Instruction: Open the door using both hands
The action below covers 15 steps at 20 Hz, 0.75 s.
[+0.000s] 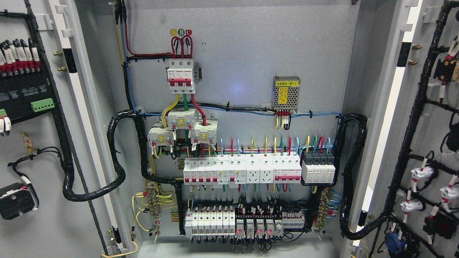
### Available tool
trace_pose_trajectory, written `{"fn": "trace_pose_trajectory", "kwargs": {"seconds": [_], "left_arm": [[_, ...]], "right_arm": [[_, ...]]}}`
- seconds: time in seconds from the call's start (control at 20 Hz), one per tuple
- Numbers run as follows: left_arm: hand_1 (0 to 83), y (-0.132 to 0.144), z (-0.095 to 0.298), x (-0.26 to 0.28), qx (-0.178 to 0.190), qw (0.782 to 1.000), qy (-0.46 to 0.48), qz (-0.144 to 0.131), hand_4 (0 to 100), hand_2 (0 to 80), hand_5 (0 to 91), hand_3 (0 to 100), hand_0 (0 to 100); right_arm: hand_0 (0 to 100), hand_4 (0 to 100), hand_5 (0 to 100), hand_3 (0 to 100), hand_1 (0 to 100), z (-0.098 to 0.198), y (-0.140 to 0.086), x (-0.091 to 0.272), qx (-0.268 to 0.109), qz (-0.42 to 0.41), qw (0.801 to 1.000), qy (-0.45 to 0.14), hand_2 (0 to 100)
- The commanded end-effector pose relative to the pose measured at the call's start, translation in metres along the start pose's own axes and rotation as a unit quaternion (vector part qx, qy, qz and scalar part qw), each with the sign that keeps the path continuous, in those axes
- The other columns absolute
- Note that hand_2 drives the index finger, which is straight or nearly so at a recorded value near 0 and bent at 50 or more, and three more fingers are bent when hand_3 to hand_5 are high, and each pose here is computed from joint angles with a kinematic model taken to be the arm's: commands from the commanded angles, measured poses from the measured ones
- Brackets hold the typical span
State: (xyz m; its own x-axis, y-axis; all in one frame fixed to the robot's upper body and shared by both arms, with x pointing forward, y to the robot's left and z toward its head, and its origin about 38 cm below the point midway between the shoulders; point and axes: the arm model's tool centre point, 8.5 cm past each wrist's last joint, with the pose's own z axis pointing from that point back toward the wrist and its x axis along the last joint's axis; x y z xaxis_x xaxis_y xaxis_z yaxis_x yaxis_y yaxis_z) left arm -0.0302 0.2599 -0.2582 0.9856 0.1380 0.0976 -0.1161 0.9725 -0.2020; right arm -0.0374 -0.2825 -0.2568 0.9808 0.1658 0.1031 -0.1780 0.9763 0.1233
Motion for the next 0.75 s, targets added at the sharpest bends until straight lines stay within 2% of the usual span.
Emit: {"fn": "trace_pose_trajectory", "kwargs": {"seconds": [0.0, 0.2, 0.45, 0.55, 0.7], "left_arm": [[0.0, 0.009, 0.014, -0.046, 0.034, 0.995, 0.093, 0.013, 0, 0.0, 0.0, 0, 0], [0.0, 0.019, 0.018, -0.048, 0.059, 0.993, 0.098, 0.012, 0, 0.0, 0.0, 0, 0], [0.0, 0.026, 0.018, -0.043, 0.092, 0.991, 0.092, 0.008, 0, 0.0, 0.0, 0, 0], [0.0, 0.029, 0.018, -0.041, 0.103, 0.991, 0.089, 0.002, 0, 0.0, 0.0, 0, 0], [0.0, 0.034, 0.018, -0.036, 0.139, 0.986, 0.084, -0.021, 0, 0.0, 0.0, 0, 0]], "right_arm": [[19, 0, 0, 0, 0, 0.000, 0.031, -0.038, 0.023, -0.003, 0.997, 0.077, 0], [19, 0, 0, 0, 0, -0.002, 0.044, -0.037, 0.033, -0.006, 0.996, 0.081, 0], [19, 0, 0, 0, 0, -0.002, 0.046, -0.041, 0.034, -0.012, 0.994, 0.099, 0], [19, 0, 0, 0, 0, -0.002, 0.045, -0.040, 0.033, -0.013, 0.995, 0.097, 0], [19, 0, 0, 0, 0, -0.002, 0.045, -0.039, 0.031, -0.032, 0.995, 0.092, 0]]}}
